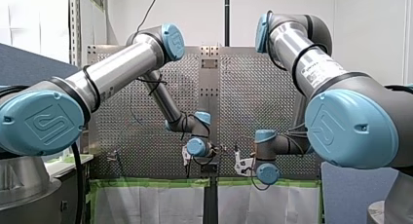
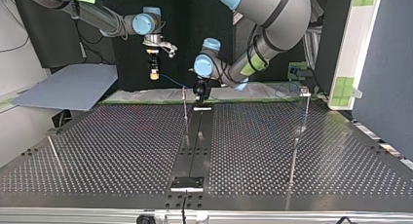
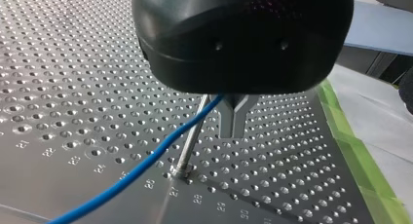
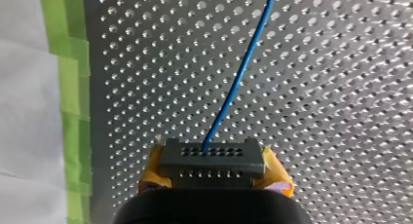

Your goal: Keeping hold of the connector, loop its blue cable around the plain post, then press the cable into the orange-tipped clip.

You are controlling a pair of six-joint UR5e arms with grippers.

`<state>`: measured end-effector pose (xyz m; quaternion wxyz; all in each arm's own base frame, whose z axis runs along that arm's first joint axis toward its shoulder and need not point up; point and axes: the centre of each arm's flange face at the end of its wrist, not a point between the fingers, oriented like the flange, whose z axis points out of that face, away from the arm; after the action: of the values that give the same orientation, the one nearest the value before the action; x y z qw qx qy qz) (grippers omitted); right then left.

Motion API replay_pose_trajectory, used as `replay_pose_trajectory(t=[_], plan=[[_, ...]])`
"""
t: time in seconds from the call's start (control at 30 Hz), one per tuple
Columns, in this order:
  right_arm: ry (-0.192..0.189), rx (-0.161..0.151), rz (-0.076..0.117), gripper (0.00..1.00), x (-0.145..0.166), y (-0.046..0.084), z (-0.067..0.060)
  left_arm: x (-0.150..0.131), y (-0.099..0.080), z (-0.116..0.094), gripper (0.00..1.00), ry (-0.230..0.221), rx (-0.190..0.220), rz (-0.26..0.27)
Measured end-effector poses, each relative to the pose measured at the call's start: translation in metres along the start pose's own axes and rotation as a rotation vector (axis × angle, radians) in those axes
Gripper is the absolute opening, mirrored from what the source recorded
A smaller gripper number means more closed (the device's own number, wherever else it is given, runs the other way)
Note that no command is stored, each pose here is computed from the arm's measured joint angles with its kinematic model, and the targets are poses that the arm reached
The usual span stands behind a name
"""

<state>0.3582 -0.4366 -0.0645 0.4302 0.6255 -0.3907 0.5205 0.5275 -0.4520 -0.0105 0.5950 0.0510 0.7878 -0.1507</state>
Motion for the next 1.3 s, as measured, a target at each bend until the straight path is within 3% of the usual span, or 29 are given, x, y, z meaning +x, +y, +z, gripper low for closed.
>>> replay_pose_trajectory(t=[0.4,1.3], plan=[[-0.046,0.000,-0.008,0.00,-0.008,0.001,0.013,-0.007,0.002,0.006,0.00,-0.006,-0.003,-0.006],[-0.033,-0.001,-0.009,0.00,-0.002,0.013,0.032,-0.009,0.016,0.010,0.00,0.005,-0.030,-0.003]])
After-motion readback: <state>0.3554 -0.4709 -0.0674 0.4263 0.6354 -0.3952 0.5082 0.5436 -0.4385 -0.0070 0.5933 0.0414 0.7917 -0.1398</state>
